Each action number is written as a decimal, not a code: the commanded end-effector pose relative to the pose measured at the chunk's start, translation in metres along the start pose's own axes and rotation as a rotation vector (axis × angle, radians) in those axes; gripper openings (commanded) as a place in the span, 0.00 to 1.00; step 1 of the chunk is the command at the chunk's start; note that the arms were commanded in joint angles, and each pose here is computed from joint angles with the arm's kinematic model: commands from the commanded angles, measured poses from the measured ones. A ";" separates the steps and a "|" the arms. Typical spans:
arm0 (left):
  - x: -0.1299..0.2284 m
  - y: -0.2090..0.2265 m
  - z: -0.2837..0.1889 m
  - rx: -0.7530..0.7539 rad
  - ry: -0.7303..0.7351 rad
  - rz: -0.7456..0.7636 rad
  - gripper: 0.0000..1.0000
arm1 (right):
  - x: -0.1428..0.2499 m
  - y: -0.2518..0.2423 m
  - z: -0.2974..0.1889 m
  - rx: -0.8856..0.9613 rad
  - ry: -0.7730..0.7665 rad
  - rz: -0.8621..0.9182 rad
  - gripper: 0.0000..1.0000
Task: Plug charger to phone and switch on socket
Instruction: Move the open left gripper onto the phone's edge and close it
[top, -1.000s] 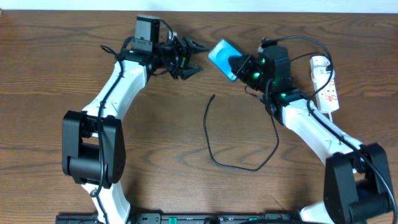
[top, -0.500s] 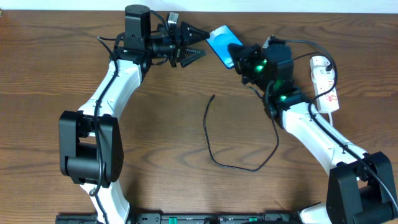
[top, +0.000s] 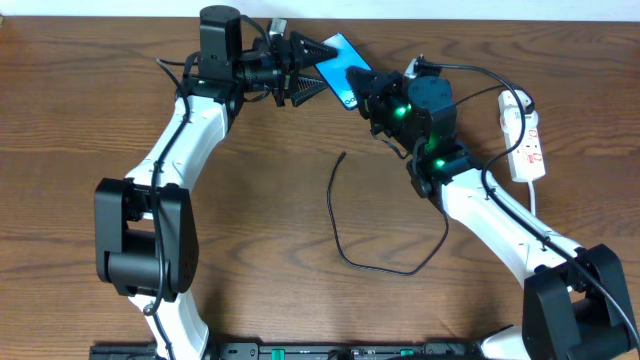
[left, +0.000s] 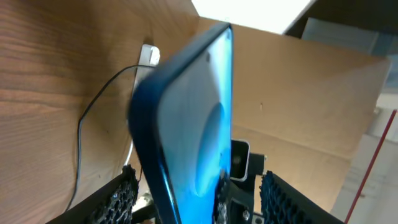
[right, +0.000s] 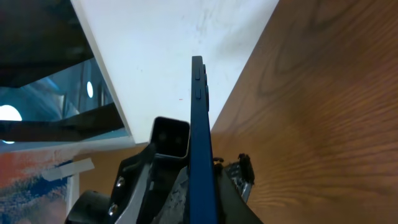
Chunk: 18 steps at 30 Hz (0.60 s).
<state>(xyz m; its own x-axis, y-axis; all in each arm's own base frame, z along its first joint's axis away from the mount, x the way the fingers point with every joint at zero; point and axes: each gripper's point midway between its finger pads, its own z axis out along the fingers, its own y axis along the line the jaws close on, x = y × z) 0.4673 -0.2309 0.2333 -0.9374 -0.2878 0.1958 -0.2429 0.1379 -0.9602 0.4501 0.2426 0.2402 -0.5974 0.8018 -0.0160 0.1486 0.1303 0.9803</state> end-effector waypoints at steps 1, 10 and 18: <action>-0.003 -0.010 -0.004 0.008 -0.033 -0.017 0.59 | 0.002 0.022 -0.004 -0.051 -0.009 0.017 0.01; -0.002 -0.010 -0.004 0.009 -0.029 -0.061 0.45 | 0.002 0.022 -0.004 -0.051 -0.011 0.039 0.02; 0.003 -0.011 -0.003 0.014 -0.002 -0.064 0.35 | 0.013 0.022 -0.002 -0.050 -0.025 0.049 0.02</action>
<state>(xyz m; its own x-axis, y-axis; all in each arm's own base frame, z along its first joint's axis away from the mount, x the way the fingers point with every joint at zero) 0.4703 -0.2298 0.2321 -0.9090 -0.3172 0.2703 -0.3200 0.1157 -0.9403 0.4479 0.2484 0.2398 -0.5775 0.8159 0.0272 0.1778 0.0932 0.9796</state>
